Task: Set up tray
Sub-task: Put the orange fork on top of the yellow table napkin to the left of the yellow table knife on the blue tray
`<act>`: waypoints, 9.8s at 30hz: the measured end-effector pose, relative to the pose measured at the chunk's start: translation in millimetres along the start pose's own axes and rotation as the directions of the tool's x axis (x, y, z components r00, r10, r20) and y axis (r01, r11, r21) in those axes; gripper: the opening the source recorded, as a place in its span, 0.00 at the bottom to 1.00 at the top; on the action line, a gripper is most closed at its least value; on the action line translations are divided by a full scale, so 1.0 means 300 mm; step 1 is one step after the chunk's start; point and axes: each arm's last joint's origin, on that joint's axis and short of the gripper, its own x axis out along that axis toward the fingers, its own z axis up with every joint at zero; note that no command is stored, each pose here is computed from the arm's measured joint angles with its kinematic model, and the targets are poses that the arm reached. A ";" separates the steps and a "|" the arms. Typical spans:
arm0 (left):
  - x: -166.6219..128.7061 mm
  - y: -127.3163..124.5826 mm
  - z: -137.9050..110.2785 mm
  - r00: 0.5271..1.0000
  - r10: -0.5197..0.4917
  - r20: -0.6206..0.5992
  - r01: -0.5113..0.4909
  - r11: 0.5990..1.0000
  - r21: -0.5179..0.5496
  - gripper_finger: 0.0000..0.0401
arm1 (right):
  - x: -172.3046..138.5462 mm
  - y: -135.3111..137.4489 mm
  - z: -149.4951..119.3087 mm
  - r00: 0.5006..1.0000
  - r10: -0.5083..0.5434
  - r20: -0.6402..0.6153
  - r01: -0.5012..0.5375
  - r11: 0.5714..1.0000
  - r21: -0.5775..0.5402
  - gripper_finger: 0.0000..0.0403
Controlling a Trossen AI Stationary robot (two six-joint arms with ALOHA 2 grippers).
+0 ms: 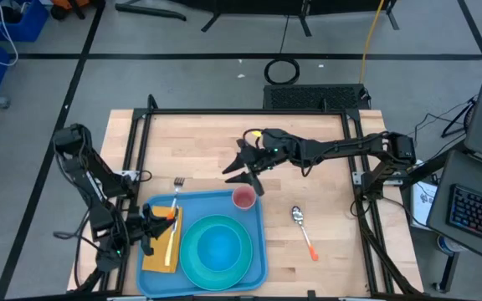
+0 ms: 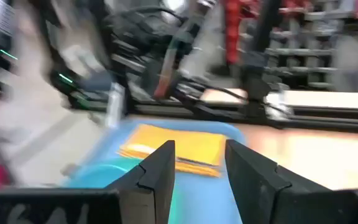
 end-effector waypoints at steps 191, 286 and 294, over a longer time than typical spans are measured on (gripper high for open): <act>-0.249 0.035 0.423 0.704 -0.557 -0.441 0.652 0.259 0.713 0.10 | 0.713 -0.003 -0.094 1.000 -0.006 -0.024 0.007 0.999 0.038 0.00; -0.247 0.057 0.395 0.697 -0.532 -0.480 0.688 0.311 0.655 0.10 | 0.783 0.012 -0.244 0.997 0.009 0.071 0.001 0.991 -0.137 0.08; -0.247 0.057 0.395 0.697 -0.532 -0.480 0.688 0.310 0.656 0.10 | 0.778 -0.004 -0.235 0.995 -0.002 0.095 0.014 0.992 -0.125 0.14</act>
